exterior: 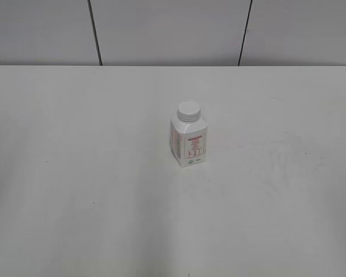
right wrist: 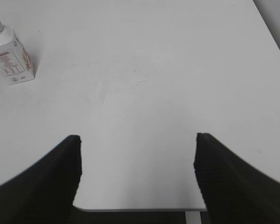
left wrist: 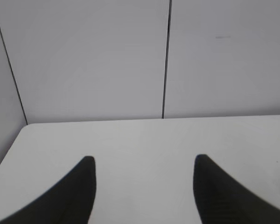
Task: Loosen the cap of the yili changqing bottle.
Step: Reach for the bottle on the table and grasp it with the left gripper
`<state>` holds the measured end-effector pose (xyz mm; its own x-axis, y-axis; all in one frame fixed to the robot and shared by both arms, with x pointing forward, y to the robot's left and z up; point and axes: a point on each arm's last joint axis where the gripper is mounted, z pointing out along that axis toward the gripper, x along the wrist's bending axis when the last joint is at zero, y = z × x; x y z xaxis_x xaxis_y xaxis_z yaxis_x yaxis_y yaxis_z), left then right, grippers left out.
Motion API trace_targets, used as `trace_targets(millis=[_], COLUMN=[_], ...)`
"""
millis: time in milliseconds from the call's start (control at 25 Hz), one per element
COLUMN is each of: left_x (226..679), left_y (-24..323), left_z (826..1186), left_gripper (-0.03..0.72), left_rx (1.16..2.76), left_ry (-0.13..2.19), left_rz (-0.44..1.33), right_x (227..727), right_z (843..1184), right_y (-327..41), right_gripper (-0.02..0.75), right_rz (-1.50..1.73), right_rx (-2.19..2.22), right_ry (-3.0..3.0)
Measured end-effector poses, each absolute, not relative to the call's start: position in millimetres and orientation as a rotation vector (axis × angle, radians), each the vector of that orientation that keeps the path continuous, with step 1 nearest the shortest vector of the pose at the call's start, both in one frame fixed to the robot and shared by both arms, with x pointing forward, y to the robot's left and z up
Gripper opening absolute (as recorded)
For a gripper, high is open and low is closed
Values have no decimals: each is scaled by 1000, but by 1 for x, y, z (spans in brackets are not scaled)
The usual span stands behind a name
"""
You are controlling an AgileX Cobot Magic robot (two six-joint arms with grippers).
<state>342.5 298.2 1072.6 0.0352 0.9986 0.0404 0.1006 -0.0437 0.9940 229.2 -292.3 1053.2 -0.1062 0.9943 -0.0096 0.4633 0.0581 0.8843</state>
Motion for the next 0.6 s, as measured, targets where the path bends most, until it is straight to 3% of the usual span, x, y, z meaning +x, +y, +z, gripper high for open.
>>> trace_targets(millis=[600], left_x=[380], left_y=[298], left_z=[1032], left_gripper=[418], left_rx=[1280], left_ry=[1249], left_rz=[1157], right_x=[229], right_z=[1053], right_y=[-292], right_gripper=[592], right_rz=[988], right_rx=[1479], right_ry=[1656])
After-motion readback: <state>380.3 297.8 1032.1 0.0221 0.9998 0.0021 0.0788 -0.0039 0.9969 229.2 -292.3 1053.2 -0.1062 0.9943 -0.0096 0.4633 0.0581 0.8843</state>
